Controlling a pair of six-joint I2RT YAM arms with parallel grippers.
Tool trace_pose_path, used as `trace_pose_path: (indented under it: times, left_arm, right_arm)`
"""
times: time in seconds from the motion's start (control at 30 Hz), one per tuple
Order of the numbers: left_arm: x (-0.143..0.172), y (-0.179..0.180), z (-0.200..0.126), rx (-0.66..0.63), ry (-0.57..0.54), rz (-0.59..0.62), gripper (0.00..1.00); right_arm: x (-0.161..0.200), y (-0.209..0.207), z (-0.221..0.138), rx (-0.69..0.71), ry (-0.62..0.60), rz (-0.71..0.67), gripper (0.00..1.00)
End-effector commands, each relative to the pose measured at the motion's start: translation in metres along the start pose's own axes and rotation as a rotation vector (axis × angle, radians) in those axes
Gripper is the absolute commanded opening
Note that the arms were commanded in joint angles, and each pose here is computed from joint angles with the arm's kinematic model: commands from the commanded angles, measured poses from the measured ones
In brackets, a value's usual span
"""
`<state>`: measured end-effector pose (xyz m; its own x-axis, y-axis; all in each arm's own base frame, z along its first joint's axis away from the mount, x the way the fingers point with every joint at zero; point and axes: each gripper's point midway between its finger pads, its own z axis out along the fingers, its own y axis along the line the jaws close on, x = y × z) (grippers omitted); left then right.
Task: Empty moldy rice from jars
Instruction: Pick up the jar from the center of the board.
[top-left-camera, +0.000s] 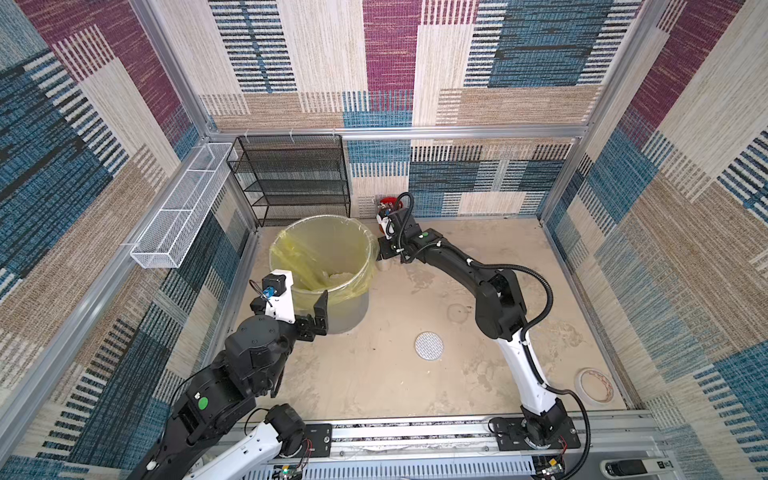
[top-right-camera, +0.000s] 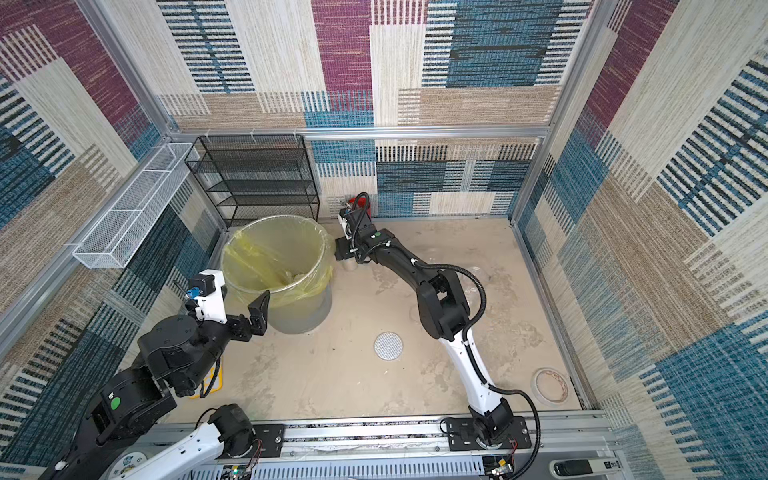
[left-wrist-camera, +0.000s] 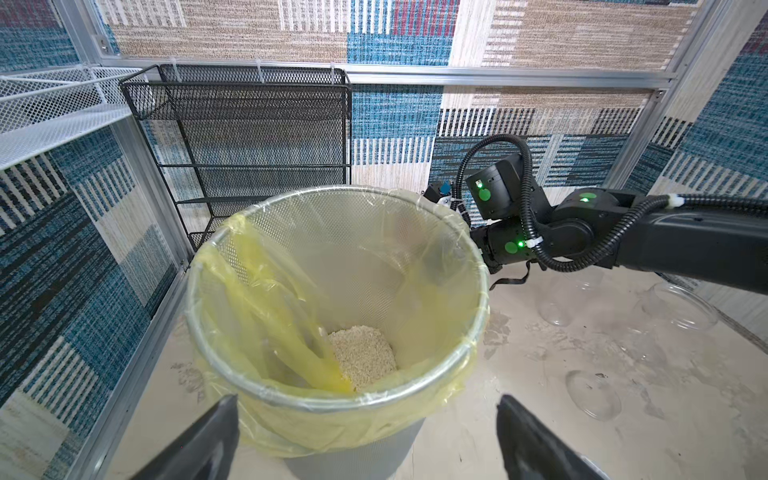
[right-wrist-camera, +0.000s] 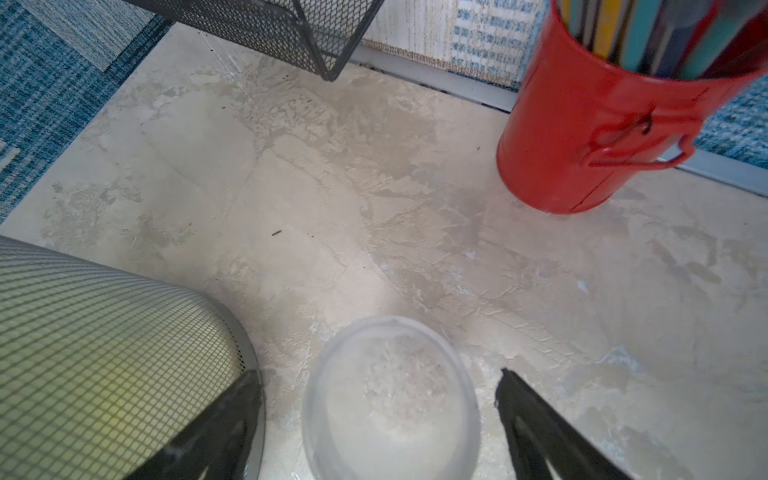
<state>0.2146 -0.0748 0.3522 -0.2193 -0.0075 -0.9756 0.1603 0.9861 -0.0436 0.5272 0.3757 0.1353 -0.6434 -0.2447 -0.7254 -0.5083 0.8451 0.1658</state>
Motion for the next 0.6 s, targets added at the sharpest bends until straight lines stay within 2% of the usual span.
trace_pose_path:
  times: [0.0,0.1,0.37,0.47,0.57]
  left_arm:
    - [-0.008,-0.002,0.0,0.008,-0.024,-0.003,0.98]
    - [-0.007,-0.004,0.001,0.018,-0.021,0.005,0.98]
    - [-0.007,-0.004,0.0,0.019,-0.022,0.012,0.98]
    - [-0.006,-0.004,0.0,0.019,-0.018,0.016,0.98]
    - [-0.006,-0.004,0.0,0.02,-0.019,0.017,0.97]
  right_arm:
    - [0.0,-0.004,0.004,0.022,0.001,-0.009,0.87]
    - [0.003,-0.004,0.009,0.021,0.013,-0.013,0.82]
    - [0.008,-0.006,0.018,0.028,0.03,-0.027,0.81]
    - [0.006,-0.007,0.018,0.03,0.024,-0.029,0.75]
    - [0.007,-0.007,0.018,0.031,0.03,-0.029,0.73]
